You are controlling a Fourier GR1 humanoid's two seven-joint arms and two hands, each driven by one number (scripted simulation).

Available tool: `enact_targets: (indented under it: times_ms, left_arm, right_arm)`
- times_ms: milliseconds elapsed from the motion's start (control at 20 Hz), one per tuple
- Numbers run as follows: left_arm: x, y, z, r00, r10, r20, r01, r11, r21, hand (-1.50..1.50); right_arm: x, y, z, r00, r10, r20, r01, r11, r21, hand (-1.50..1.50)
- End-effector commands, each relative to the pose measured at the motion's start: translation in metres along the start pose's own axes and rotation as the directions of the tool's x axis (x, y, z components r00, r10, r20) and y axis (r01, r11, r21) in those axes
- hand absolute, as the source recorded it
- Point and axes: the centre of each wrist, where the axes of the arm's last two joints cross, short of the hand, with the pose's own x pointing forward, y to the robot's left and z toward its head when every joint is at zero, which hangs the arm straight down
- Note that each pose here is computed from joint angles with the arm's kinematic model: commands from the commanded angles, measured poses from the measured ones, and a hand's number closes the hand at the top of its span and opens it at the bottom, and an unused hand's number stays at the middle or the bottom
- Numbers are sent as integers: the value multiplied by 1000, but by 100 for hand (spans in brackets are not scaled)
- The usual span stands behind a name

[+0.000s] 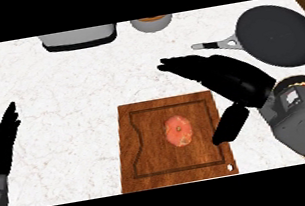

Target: Pick the squash from the cutting board and place it in the pan

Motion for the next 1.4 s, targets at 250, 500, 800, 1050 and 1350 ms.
enact_targets:
  times_ms: [250,500,800,1050,1350]
  left_arm:
    - [-7,20,3,1000,-4,3,4,1000,-6,0]
    - [-7,0,-4,1000,14,-17,-14,1000,-3,0]
    - [7,7,10,1000,0,5,0,1000,-12,0]
    - [6,7,0,1000,4,12,-4,1000,-1,0]
    - [-7,4,20,1000,15,0,-15,1000,-6,0]
  right_arm:
    - [38,55,-18,964,234,-122,-201,950,237,-150]
    - [43,73,-35,956,249,-152,-206,945,255,-150]
    - [27,97,-38,934,305,-185,-254,933,255,-150]
    - [11,111,-25,919,348,-184,-291,916,278,-150]
    - [5,107,-33,925,336,-180,-272,912,306,-150]
